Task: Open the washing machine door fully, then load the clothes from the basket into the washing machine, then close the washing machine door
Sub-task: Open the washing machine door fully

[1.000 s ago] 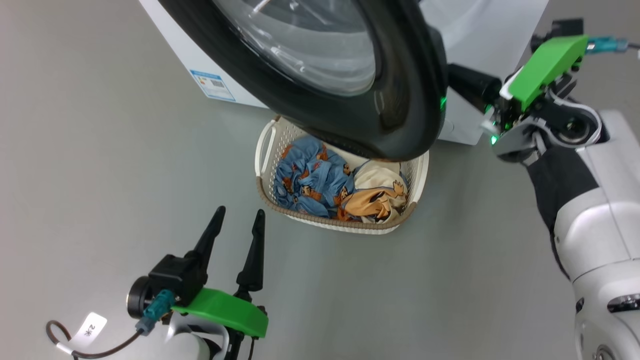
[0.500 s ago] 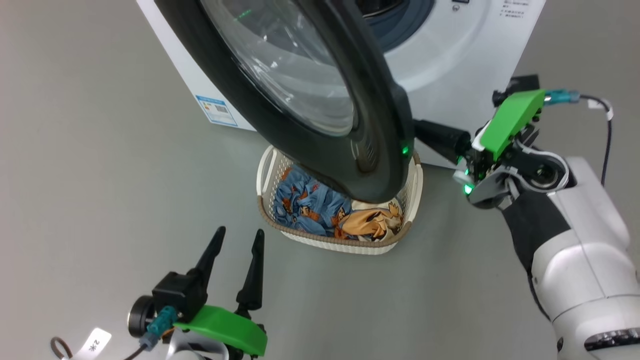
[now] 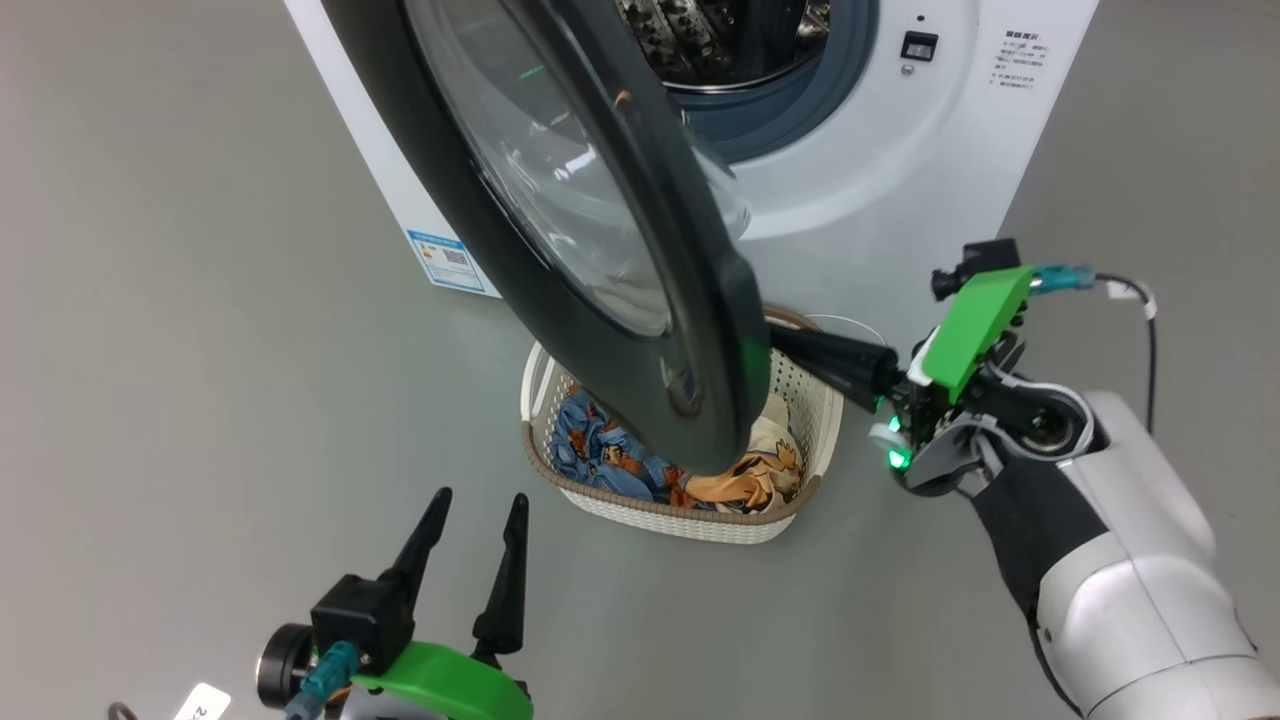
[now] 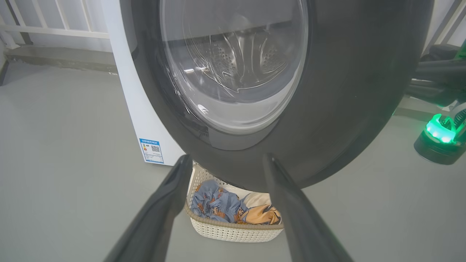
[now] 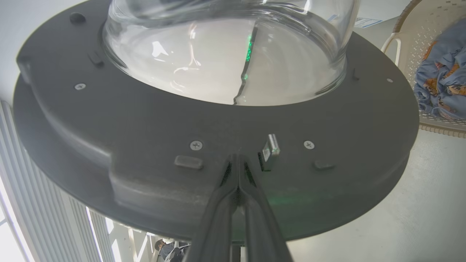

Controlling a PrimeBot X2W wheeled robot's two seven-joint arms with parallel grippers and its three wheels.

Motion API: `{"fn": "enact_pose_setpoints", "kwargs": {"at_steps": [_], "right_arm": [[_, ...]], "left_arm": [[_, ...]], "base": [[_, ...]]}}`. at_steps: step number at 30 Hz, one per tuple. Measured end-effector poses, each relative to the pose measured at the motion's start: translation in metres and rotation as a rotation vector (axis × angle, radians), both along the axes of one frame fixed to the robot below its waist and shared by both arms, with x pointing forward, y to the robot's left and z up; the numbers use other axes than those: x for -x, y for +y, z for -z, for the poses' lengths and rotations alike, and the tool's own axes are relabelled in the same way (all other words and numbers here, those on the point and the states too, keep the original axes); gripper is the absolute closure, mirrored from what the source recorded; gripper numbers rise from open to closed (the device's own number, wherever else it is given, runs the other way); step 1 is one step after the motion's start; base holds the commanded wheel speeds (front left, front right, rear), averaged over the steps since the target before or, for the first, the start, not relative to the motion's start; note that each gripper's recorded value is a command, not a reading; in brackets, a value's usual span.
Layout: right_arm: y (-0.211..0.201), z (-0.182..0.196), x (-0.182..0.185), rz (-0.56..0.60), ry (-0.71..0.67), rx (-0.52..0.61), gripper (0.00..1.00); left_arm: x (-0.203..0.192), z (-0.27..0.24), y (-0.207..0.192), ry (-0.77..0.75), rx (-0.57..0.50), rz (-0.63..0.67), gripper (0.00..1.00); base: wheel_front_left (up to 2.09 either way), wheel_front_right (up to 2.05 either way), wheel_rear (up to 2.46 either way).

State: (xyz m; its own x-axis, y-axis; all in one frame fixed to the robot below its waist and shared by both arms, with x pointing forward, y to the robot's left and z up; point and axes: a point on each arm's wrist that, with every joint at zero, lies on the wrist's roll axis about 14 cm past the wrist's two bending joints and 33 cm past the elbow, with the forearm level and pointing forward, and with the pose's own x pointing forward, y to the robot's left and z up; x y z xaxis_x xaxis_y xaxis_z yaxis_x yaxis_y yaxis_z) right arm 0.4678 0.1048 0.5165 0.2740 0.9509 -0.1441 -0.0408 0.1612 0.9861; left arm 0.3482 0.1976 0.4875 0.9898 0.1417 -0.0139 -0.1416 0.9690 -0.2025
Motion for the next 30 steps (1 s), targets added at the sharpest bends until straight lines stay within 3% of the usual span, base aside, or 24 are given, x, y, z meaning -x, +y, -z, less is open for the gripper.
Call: {"fn": "enact_pose_setpoints", "kwargs": {"at_steps": [21, 30], "right_arm": [[0.039, 0.001, 0.049, -0.156, 0.020, -0.025, 1.00], [0.031, -0.003, 0.041, -0.064, -0.012, -0.017, 1.00]], "left_arm": [[0.008, 0.000, 0.002, 0.000, -0.004, -0.009, 0.00], [0.006, -0.004, 0.002, -0.014, -0.002, -0.005, 0.00]], "base": [[0.00, 0.00, 0.00], [0.00, 0.00, 0.00]]}}
